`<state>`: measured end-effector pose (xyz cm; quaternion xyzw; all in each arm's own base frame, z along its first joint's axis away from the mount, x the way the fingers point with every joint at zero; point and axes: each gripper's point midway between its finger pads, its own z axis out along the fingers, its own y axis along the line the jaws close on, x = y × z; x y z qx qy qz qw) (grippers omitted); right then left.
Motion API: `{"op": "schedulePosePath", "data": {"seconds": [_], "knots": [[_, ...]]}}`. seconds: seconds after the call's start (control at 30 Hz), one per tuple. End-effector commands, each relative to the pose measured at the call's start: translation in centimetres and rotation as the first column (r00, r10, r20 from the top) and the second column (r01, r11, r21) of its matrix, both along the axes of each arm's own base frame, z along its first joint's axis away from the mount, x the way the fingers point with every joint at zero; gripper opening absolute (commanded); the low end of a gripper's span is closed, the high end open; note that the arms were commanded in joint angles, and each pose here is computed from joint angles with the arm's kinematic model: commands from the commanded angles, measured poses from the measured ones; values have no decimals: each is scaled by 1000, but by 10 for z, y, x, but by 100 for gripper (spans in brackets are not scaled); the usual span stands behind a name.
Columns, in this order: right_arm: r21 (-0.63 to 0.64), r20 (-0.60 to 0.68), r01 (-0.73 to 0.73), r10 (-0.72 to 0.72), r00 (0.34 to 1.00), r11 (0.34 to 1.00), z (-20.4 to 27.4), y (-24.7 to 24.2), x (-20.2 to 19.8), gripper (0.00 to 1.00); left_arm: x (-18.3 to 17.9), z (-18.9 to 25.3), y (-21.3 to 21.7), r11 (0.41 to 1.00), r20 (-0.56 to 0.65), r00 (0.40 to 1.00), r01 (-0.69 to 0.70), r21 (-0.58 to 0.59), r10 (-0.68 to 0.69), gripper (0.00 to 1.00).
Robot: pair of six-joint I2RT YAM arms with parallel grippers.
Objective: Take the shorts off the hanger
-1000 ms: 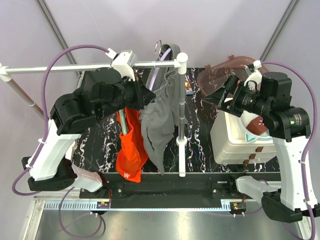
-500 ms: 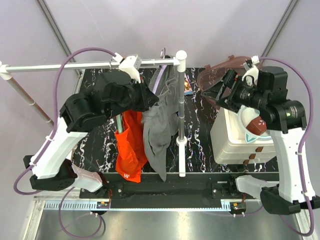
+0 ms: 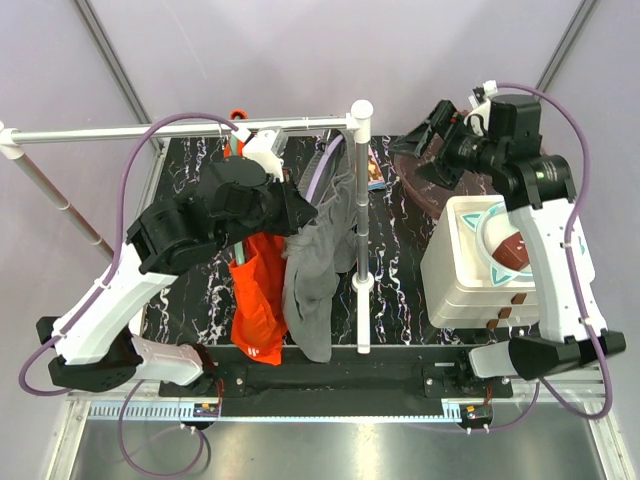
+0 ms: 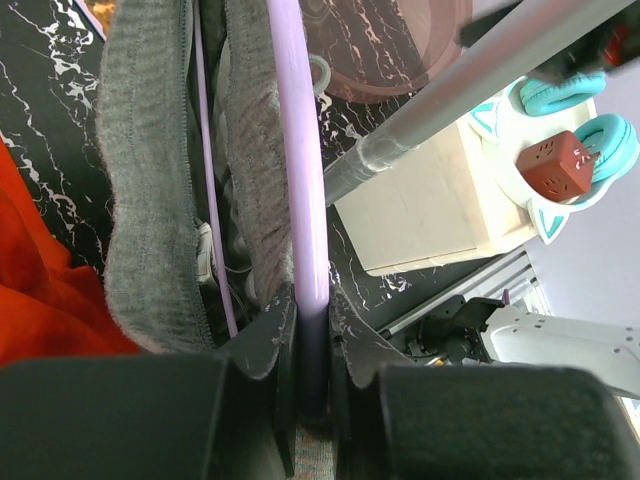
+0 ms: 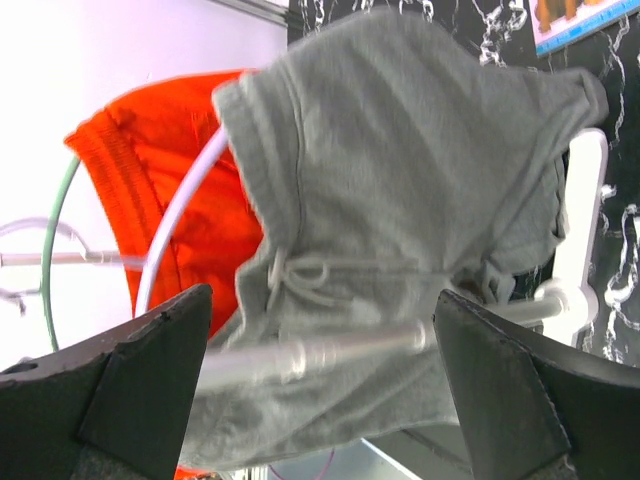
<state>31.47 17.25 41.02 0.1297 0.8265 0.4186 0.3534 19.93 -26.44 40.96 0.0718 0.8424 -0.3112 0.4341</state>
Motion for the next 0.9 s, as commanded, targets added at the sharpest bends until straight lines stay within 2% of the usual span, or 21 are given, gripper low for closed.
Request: {"op": "schedulePosePath", "data": {"seconds": [0.0, 0.23, 0.43, 0.63, 0.87], "knots": [[8, 144, -58, 57, 988, 998, 28, 11, 20, 97, 2, 53, -3, 983, 114, 993, 11, -184, 11, 0], [-14, 120, -135, 136, 984, 991, 10, 26, 42, 94, 4, 41, -11, 982, 59, 998, 6, -191, 5, 0], [-83, 171, -262, 272, 947, 962, -7, 48, 36, 95, -1, 30, -6, 982, 60, 998, 17, -186, -6, 0], [-107, 186, -360, 374, 909, 927, -18, 72, 29, 81, -15, 32, 10, 972, 103, 994, 45, -230, -22, 0], [-146, 183, -395, 417, 890, 907, -30, 93, 25, 79, -25, 29, 13, 956, 132, 990, 83, -281, -47, 0]]}}
